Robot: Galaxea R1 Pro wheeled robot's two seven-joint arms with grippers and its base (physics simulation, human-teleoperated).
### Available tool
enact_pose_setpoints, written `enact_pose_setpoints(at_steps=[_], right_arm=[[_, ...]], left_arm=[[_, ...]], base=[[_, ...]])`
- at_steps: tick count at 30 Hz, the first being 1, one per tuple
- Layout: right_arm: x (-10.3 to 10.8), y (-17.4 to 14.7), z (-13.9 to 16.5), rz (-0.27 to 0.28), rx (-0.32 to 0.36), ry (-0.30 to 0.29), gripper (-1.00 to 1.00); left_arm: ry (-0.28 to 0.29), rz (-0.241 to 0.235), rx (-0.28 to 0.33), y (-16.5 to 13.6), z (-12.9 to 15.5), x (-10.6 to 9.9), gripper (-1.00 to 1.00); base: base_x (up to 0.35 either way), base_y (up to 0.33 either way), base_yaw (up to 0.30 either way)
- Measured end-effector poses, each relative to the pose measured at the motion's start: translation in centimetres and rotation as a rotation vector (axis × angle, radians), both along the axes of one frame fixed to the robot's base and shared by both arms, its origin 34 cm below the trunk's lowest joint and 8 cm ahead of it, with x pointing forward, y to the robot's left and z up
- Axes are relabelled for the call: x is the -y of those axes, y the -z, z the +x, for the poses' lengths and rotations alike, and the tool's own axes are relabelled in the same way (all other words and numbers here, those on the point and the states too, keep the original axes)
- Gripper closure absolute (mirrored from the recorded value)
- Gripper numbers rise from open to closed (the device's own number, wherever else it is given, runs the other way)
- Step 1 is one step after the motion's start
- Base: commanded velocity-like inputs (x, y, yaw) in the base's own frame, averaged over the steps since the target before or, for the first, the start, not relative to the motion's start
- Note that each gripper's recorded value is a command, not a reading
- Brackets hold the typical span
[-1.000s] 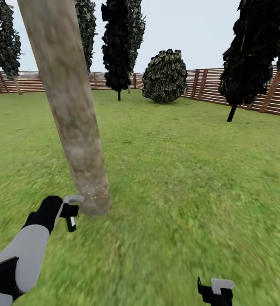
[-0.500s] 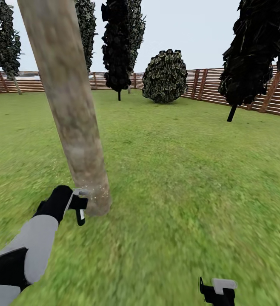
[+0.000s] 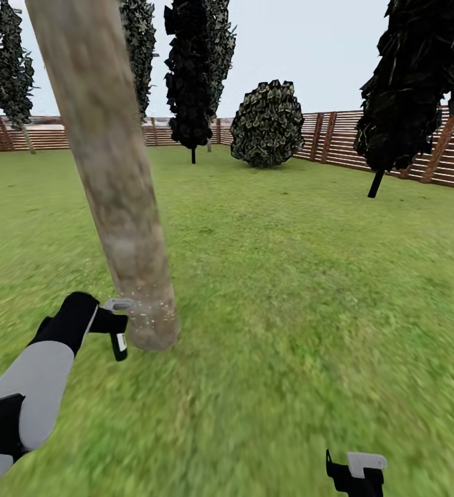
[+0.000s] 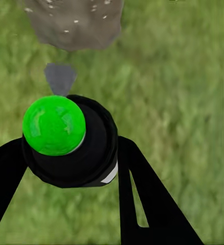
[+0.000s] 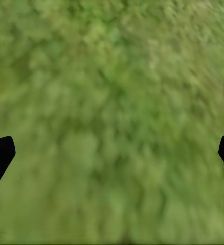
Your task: In the garden, pick up the pesticide atomizer on the floor and spray pesticide onto both trees until each tree trunk is fully covered.
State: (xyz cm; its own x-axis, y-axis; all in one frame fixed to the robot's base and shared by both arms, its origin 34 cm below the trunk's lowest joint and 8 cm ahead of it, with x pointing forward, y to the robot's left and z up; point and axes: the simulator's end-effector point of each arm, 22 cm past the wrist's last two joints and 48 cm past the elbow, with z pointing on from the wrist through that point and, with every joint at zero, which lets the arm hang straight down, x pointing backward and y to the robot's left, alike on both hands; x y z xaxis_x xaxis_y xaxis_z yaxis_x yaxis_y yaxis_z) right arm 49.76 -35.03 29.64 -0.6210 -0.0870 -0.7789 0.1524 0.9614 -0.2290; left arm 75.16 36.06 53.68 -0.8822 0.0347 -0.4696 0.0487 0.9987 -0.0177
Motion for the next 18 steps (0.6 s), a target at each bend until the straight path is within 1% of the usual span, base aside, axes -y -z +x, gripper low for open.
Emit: enact_pose_setpoints(at_steps=[1, 3, 5, 10, 12, 18], right_arm=[[0.0, 0.0, 0.0, 0.0, 0.0, 0.0, -1.0], [0.0, 0.0, 0.0, 0.0, 0.001, 0.0, -1.0], [0.0, 0.0, 0.0, 0.0, 0.001, 0.0, -1.0], [-0.1, 0.0, 0.0, 0.001, 0.001, -0.001, -1.0], [-0.1, 0.0, 0.0, 0.002, 0.001, -0.001, -1.0], [0.0, 0.0, 0.0, 0.0, 0.0, 0.0, -1.0]], left_arm=[[0.004, 0.005, 0.006, -0.2, 0.2, 0.1, 1.0], [0.009, 0.035, 0.028, -1.5, 0.7, -0.2, 1.0], [-0.01, 0.051, 0.026, -2.7, 0.7, -0.7, 1.0], [-0.019, 0.055, 0.024, -3.0, 0.6, -1.0, 1.0], [-0.019, 0.055, 0.028, -3.1, 0.7, -0.9, 1.0], [-0.016, 0.052, 0.034, -3.3, 0.9, -0.7, 1.0]], base=[[0.0, -0.247, 0.079], [0.0, -0.262, 0.202], [0.0, -0.269, 0.264], [0.0, -0.271, 0.276], [0.0, -0.271, 0.198], [0.089, -0.269, 0.023]])
